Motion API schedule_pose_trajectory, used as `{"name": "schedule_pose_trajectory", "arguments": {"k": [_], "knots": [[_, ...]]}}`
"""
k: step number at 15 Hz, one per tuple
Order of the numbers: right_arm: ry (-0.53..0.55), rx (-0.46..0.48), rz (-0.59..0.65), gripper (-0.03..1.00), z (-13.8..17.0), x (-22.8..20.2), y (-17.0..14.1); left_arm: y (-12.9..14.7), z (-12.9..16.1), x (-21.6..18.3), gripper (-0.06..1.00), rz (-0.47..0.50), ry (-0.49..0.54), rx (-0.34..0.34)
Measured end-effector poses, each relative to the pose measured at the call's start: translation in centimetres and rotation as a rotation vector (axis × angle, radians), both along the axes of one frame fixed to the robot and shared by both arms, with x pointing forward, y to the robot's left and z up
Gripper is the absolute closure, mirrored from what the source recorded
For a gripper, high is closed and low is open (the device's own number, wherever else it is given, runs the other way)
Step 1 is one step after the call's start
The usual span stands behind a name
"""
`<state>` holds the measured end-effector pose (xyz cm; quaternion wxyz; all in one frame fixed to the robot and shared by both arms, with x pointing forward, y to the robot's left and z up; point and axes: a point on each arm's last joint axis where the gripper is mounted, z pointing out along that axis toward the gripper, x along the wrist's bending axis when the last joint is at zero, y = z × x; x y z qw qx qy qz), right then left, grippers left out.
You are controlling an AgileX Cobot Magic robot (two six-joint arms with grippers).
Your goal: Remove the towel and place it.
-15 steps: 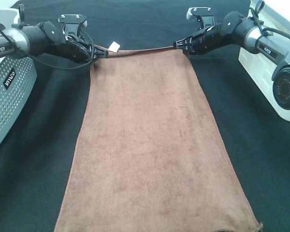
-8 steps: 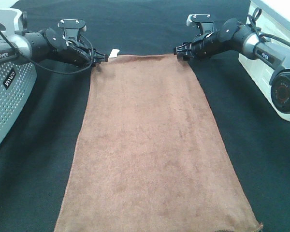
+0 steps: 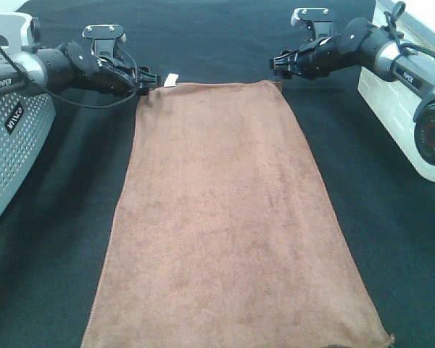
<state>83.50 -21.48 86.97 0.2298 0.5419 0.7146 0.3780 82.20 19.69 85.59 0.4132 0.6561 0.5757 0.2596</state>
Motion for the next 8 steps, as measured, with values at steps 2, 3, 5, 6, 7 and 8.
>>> {"name": "schedule_pose_trajectory", "arguments": {"k": [2, 3, 5, 6, 7, 8], "knots": [[0.003, -0.001, -0.005, 0.36, -0.7, 0.0, -0.1, 0.0, -0.1, -0.1, 0.31, -0.006, 0.011, -0.002], [0.013, -0.002, -0.005, 0.36, -1.3, 0.0, -0.1, -0.1, -0.1, -0.1, 0.31, -0.007, 0.013, -0.002], [0.034, -0.003, -0.005, 0.36, -2.5, -0.1, -0.1, -0.1, -0.1, -0.1, 0.31, -0.01, 0.019, -0.002], [0.034, -0.003, -0.005, 0.36, -2.5, -0.1, -0.1, -0.1, -0.1, -0.1, 0.31, -0.01, 0.019, -0.002], [0.037, -0.004, -0.006, 0.36, -2.8, -0.1, -0.1, -0.1, -0.1, -0.1, 0.31, -0.01, 0.019, -0.002], [0.037, -0.004, -0.006, 0.36, -2.8, -0.1, -0.1, -0.1, -0.1, -0.1, 0.31, -0.01, 0.019, -0.002]]}}
